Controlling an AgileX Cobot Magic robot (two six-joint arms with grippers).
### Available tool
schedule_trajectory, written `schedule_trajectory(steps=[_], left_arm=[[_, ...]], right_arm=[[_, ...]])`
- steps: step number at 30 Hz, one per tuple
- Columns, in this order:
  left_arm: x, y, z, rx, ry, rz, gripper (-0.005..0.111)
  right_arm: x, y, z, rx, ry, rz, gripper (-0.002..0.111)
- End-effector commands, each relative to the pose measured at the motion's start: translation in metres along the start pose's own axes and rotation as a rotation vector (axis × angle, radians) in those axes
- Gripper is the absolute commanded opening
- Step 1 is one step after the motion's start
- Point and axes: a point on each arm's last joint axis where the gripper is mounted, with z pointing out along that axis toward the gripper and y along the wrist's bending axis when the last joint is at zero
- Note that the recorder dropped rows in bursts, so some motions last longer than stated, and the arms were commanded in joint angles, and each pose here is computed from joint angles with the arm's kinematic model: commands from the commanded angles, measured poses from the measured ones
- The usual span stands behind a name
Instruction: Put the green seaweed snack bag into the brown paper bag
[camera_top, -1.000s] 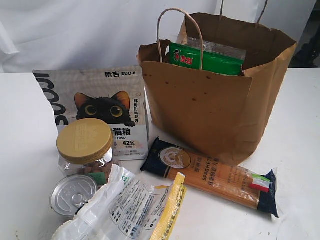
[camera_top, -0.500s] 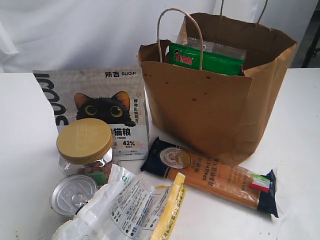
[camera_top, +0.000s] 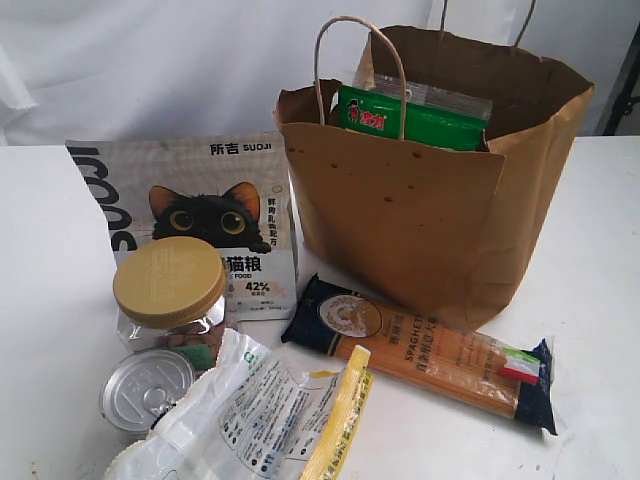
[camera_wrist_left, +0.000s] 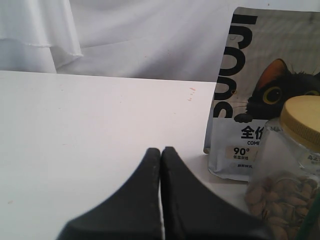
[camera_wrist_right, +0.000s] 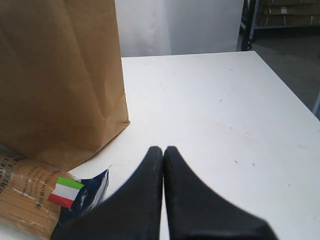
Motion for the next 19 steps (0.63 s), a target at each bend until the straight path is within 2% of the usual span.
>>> schedule_trajectory(steps=[1, 19], left_arm=[[0.0005, -0.0003, 0.0001, 0.006, -0.009, -0.001, 0.001], [0.0005, -0.0003, 0.0001, 0.006, -0.009, -0.001, 0.001]], right_arm=[[0.0011, -0.0001, 0.0000, 0.004, -0.001, 0.006, 0.000], [0.0010, 0.0000, 0.0000, 0.002, -0.001, 0.012, 0.000]])
